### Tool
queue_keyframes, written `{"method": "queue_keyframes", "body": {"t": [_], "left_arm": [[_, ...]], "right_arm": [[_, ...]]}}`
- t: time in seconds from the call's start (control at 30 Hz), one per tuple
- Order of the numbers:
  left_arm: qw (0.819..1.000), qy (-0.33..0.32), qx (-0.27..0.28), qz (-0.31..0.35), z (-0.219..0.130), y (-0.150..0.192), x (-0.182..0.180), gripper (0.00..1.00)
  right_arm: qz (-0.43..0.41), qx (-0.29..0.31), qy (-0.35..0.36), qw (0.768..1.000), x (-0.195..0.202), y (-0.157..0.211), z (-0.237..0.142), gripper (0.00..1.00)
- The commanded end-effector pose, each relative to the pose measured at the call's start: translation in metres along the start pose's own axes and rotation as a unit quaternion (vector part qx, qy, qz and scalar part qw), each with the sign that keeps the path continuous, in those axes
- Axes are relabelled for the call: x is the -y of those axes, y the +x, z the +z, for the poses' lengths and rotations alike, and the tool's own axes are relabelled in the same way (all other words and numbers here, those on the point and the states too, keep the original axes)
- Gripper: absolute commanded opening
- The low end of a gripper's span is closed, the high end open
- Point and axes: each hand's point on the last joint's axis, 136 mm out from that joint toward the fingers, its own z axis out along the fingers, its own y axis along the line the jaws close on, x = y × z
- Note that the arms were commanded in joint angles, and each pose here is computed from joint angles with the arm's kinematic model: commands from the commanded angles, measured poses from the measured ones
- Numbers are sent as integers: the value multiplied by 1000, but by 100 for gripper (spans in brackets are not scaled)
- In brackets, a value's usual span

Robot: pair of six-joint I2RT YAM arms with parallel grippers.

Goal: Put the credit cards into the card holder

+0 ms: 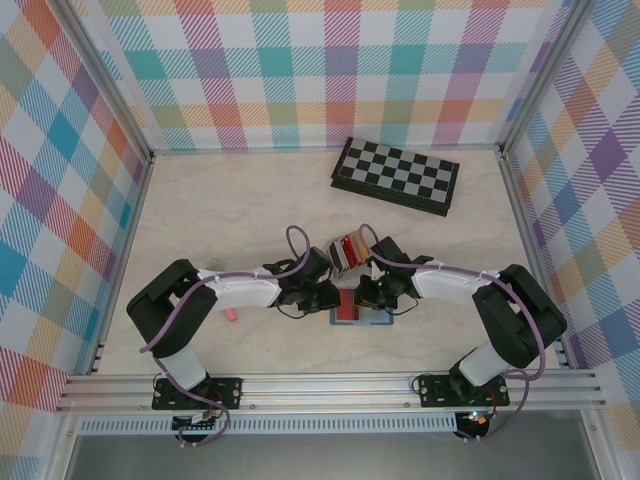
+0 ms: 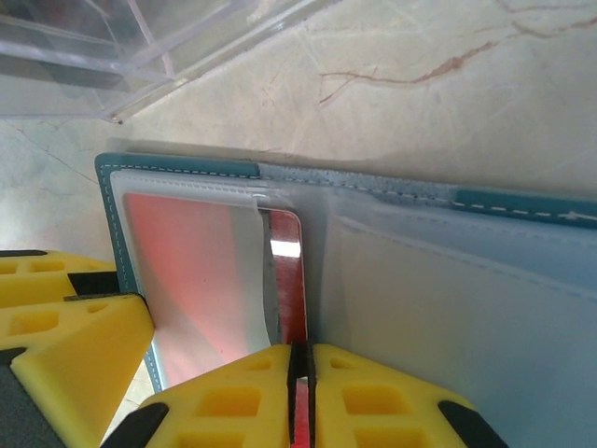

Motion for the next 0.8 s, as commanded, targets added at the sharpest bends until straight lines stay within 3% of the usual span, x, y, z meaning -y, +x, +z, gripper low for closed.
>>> {"method": "queue_keyframes", "body": {"t": [0.0, 0.33, 0.43, 0.5, 0.77], "left_arm": [[1000, -20, -7, 5, 2, 9, -10, 26], [996, -39, 74, -6, -46, -21, -12, 39], [994, -24, 100, -25, -61, -43, -9, 48], [993, -9, 107, -38, -67, -59, -6, 50], [991, 13, 107, -81, -54, -113, 2, 54]], "right_arm": [[-32, 22, -19, 999, -25, -9, -17, 17], [-84, 155, 124, 976, -2, -54, -107, 38], [-102, 173, 144, 969, -4, -72, -122, 43], [-114, 177, 156, 965, -7, -83, -125, 49], [-142, 151, 184, 961, -24, -116, -111, 48]]}}
